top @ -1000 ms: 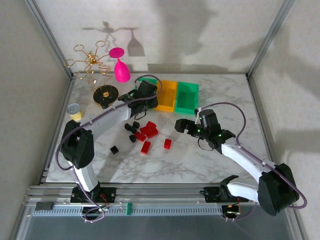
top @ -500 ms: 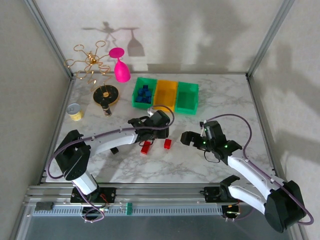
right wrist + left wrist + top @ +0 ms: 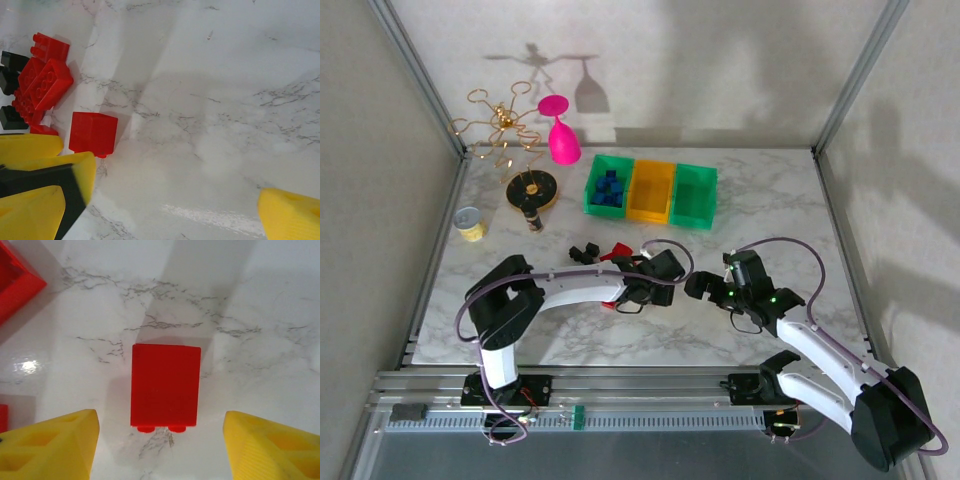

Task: Sort the legos into containers by color
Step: Pick up the lego from the middle-left of the table, then place the lego in the container, then rotate the lego at the center of the table.

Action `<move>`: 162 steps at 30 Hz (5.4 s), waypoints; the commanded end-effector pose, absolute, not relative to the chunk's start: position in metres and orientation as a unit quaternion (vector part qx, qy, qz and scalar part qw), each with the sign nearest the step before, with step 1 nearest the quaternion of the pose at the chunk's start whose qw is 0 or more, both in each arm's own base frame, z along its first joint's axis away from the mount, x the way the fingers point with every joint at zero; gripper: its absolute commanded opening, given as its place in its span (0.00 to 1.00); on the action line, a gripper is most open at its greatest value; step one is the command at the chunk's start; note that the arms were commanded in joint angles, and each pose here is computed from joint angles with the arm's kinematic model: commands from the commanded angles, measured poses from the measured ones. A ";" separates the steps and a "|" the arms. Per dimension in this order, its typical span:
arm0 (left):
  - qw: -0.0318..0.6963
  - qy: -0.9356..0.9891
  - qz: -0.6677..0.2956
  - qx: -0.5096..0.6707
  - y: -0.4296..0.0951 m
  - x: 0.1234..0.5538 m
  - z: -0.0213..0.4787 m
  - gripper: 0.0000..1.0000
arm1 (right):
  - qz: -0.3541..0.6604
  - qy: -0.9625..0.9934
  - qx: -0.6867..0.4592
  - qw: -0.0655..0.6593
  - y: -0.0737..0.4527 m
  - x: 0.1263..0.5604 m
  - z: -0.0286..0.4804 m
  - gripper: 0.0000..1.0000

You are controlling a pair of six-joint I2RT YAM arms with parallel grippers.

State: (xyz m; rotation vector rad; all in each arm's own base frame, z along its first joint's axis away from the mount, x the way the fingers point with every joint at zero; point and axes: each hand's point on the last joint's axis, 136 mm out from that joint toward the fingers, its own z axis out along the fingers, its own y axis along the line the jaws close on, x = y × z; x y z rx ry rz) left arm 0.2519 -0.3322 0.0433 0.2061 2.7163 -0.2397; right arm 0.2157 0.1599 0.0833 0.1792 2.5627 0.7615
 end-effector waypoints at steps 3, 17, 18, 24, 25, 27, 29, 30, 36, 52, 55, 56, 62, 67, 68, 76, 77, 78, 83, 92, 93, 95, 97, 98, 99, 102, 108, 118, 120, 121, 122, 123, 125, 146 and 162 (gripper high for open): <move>0.209 0.973 -0.064 0.077 -0.335 0.258 0.038 0.63 | 0.264 0.933 0.075 0.231 0.155 0.218 0.075 0.99; 0.222 0.971 -0.048 0.072 -0.342 0.277 0.026 0.46 | 0.264 0.934 0.069 0.232 0.157 0.220 0.075 0.99; 0.223 0.971 -0.044 0.071 -0.341 0.277 0.026 0.45 | 0.264 0.933 0.070 0.233 0.157 0.220 0.075 0.99; 0.227 0.971 -0.040 0.067 -0.334 0.277 0.029 0.35 | 0.267 0.932 0.068 0.235 0.158 0.222 0.075 0.99; 0.228 0.970 -0.043 0.066 -0.334 0.277 0.032 0.35 | 0.268 0.932 0.066 0.237 0.158 0.223 0.076 0.99; 0.231 0.969 -0.052 0.066 -0.334 0.276 0.039 0.34 | 0.268 0.931 0.066 0.239 0.159 0.223 0.076 0.99; 0.241 0.967 -0.060 0.064 -0.334 0.277 0.050 0.34 | 0.270 0.930 0.066 0.242 0.160 0.225 0.078 0.99; 0.246 0.965 -0.063 0.061 -0.332 0.277 0.057 0.34 | 0.270 0.929 0.065 0.245 0.159 0.226 0.080 0.99; 0.289 0.953 -0.077 0.043 -0.319 0.295 0.102 0.33 | 0.282 0.918 0.056 0.273 0.165 0.238 0.097 0.99; 0.380 0.919 -0.083 -0.057 -0.278 0.425 0.177 0.29 | 0.286 0.858 -0.008 0.427 0.184 0.310 0.151 0.99; 0.390 0.914 -0.077 -0.076 -0.276 0.455 0.172 0.29 | 0.278 0.845 -0.030 0.456 0.186 0.321 0.153 0.99; 0.390 0.913 -0.082 -0.082 -0.276 0.465 0.169 0.29 | 0.272 0.842 -0.036 0.465 0.186 0.324 0.152 0.99; 0.406 0.903 -0.087 -0.108 -0.282 0.519 0.151 0.28 | 0.257 0.819 -0.080 0.507 0.191 0.334 0.151 0.99; 0.413 0.900 -0.088 -0.104 -0.295 0.547 0.139 0.29 | 0.264 0.815 -0.090 0.507 0.196 0.336 0.145 0.98; 0.413 0.901 -0.090 -0.099 -0.299 0.550 0.136 0.30 | 0.265 0.817 -0.092 0.503 0.197 0.335 0.142 0.98; 0.408 0.905 -0.079 -0.090 -0.305 0.561 0.115 0.39 | 0.276 0.819 -0.094 0.494 0.203 0.338 0.136 0.99; 0.408 0.905 -0.081 -0.090 -0.306 0.561 0.116 0.41 | 0.275 0.820 -0.096 0.493 0.204 0.338 0.134 0.98; 0.409 0.904 -0.083 -0.090 -0.306 0.561 0.117 0.43 | 0.275 0.820 -0.096 0.492 0.204 0.338 0.133 0.99; 0.414 0.900 -0.108 -0.085 -0.315 0.562 0.138 0.51 | 0.272 0.822 -0.099 0.490 0.205 0.339 0.130 0.99; 0.417 0.895 -0.144 -0.069 -0.315 0.534 0.195 0.54 | 0.272 0.829 -0.092 0.480 0.203 0.332 0.134 0.99; 0.415 0.895 -0.147 -0.066 -0.313 0.528 0.197 0.55 | 0.272 0.832 -0.093 0.475 0.204 0.330 0.135 0.99; 0.410 0.897 -0.155 -0.058 -0.309 0.510 0.203 0.55 | 0.275 0.836 -0.095 0.465 0.208 0.326 0.137 0.99; 0.407 0.898 -0.160 -0.055 -0.303 0.493 0.204 0.55 | 0.280 0.841 -0.093 0.454 0.211 0.320 0.137 0.99; 0.403 0.899 -0.162 -0.053 -0.299 0.482 0.202 0.55 | 0.284 0.843 -0.093 0.447 0.212 0.316 0.137 0.99; 0.399 0.900 -0.166 -0.052 -0.296 0.474 0.201 0.55 | 0.287 0.846 -0.092 0.440 0.212 0.312 0.135 0.99; 0.380 0.909 -0.164 -0.057 -0.278 0.443 0.188 0.55 | 0.288 0.856 -0.082 0.421 0.210 0.302 0.132 0.99; 0.335 0.930 -0.139 -0.059 -0.246 0.385 0.150 0.56 | 0.288 0.881 -0.049 0.373 0.198 0.277 0.114 0.99; 0.269 0.959 -0.085 -0.012 -0.236 0.339 0.097 0.59 | 0.303 0.900 -0.015 0.312 0.189 0.241 0.090 0.99; 0.262 0.962 -0.080 -0.004 -0.239 0.336 0.089 0.60 | 0.304 0.901 -0.009 0.311 0.186 0.238 0.088 0.99; 0.256 0.963 -0.081 0.002 -0.242 0.335 0.085 0.60 | 0.304 0.900 -0.006 0.312 0.185 0.237 0.088 0.99; 0.252 0.965 -0.080 0.006 -0.244 0.335 0.083 0.60 | 0.303 0.900 -0.005 0.312 0.184 0.236 0.087 0.99; 0.248 0.965 -0.081 0.011 -0.248 0.334 0.081 0.60 | 0.303 0.901 -0.005 0.311 0.184 0.234 0.086 0.99; 0.244 0.965 -0.094 0.020 -0.257 0.332 0.079 0.60 | 0.303 0.901 -0.004 0.311 0.182 0.233 0.085 0.99; 0.195 0.975 -0.100 0.031 -0.288 0.314 0.036 0.61 | 0.284 0.899 0.010 0.333 0.171 0.234 0.086 0.99; 0.253 0.946 -0.204 0.014 -0.347 0.328 0.109 0.60 | 0.270 0.898 0.010 0.348 0.159 0.229 0.091 0.99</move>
